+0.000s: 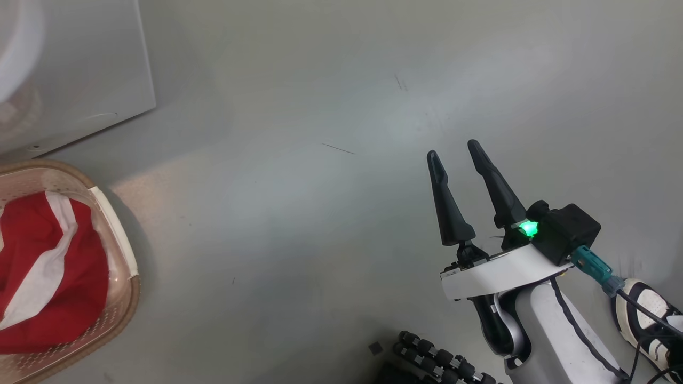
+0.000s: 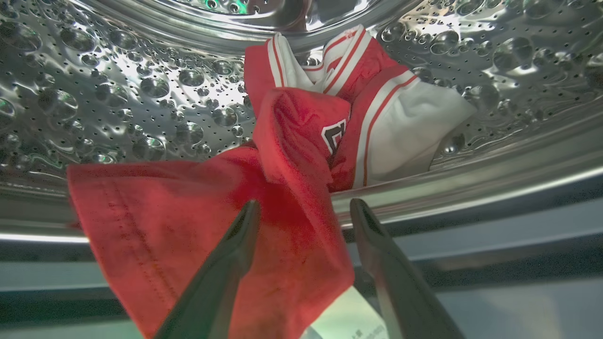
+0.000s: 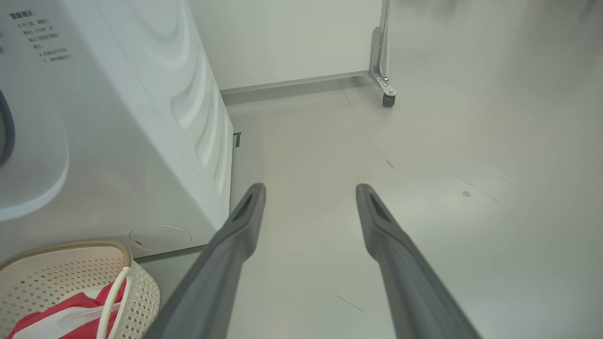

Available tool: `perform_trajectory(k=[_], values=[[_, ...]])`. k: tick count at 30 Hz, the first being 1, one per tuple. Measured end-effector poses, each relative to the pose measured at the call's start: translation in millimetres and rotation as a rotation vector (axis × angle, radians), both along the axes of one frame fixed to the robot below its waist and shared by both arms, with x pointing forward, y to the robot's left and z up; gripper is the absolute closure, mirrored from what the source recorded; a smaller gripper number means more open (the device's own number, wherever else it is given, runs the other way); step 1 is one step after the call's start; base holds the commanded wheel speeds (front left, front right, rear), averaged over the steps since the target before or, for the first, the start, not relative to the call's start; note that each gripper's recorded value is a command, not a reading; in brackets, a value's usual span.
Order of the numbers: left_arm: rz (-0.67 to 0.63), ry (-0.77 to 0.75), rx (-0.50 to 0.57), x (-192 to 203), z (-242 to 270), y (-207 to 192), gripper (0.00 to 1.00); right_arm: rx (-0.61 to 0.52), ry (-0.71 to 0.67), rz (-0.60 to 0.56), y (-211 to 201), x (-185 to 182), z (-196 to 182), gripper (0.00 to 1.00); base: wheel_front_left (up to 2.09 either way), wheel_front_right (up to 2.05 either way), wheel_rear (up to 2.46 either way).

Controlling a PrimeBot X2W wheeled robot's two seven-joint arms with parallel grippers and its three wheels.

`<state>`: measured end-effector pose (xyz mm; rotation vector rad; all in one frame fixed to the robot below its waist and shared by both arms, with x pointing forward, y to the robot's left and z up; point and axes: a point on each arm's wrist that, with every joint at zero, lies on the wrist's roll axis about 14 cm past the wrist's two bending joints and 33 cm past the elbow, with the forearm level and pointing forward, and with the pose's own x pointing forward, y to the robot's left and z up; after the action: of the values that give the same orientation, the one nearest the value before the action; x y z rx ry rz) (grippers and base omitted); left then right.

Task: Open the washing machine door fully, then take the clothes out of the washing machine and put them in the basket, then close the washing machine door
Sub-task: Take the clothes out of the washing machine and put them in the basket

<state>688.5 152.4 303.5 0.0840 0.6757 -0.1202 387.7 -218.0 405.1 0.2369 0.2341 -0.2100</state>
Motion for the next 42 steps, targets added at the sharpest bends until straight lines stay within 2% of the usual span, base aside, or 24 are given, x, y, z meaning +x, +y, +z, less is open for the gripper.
perform_trajectory(k=[6,18,19,20,21,34,42], values=[[-0.020,0.018,-0.008,4,-14,-13,0.00,-0.017,0.014,-0.029,-6,-1,-2,0.00,0.00,0.00,0.00],[-0.009,0.022,-0.006,10,-18,-14,0.00,-0.023,0.019,-0.038,-5,-1,-3,0.00,0.00,0.00,0.00],[-0.008,0.024,-0.006,10,-18,-13,0.21,-0.022,0.018,-0.037,-5,0,-3,0.00,0.00,0.00,0.00],[-0.008,0.026,-0.005,10,-19,-13,0.69,-0.021,0.017,-0.034,-4,0,-3,0.00,0.00,0.00,0.00],[-0.008,0.029,-0.004,10,-19,-13,1.00,-0.020,0.016,-0.032,-3,0,-2,0.00,0.00,0.00,0.00],[0.007,-0.010,-0.013,11,-13,-10,1.00,-0.013,0.000,-0.014,3,2,2,0.00,0.00,0.00,0.00],[-0.004,-0.115,-0.115,10,14,-32,1.00,-0.023,-0.039,-0.010,2,8,13,0.00,0.00,0.00,0.00]])
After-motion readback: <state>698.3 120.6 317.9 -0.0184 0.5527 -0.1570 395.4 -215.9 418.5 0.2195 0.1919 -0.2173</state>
